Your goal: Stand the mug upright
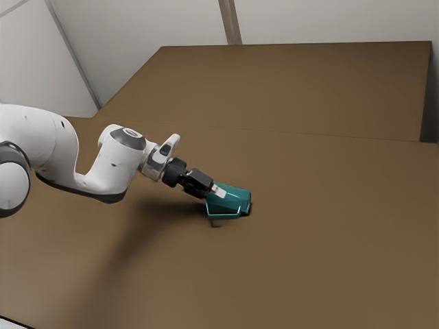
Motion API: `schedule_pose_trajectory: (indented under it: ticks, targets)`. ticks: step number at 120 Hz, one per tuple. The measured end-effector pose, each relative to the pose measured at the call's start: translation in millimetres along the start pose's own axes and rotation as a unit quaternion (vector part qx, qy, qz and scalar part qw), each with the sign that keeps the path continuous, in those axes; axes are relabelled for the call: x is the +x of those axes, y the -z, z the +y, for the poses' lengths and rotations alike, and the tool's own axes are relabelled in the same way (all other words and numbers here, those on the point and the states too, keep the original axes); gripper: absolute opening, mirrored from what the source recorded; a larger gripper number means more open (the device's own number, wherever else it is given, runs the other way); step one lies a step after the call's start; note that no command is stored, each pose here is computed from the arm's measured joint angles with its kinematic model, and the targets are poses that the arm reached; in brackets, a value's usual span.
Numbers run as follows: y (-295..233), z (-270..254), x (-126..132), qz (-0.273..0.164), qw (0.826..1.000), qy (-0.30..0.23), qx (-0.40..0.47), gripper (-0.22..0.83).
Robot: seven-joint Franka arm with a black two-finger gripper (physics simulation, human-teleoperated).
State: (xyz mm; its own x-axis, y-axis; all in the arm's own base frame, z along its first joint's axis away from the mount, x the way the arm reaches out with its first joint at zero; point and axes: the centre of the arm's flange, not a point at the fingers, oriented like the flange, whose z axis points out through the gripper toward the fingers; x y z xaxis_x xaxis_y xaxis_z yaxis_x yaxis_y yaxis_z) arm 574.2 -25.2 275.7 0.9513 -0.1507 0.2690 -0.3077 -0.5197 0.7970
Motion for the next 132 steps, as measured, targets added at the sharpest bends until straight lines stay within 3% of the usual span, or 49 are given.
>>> schedule_pose_trajectory:
  ticks: [24,39,100,118,132]
  targets:
    - [0.3,4.8,1.4,-0.001,1.0,-0.02,-0.008,0.01]
    - [-0.3,9.2,3.9,-0.002,0.999,-0.034,-0.01,-0.08]
    - [7.8,56.9,21.4,-0.012,0.993,-0.112,0.017,-0.16]
    - [12.8,86.2,25.9,-0.069,0.98,-0.169,0.084,-0.17]
    - [17.4,110.5,28.0,-0.14,0.951,-0.22,0.168,-0.17]
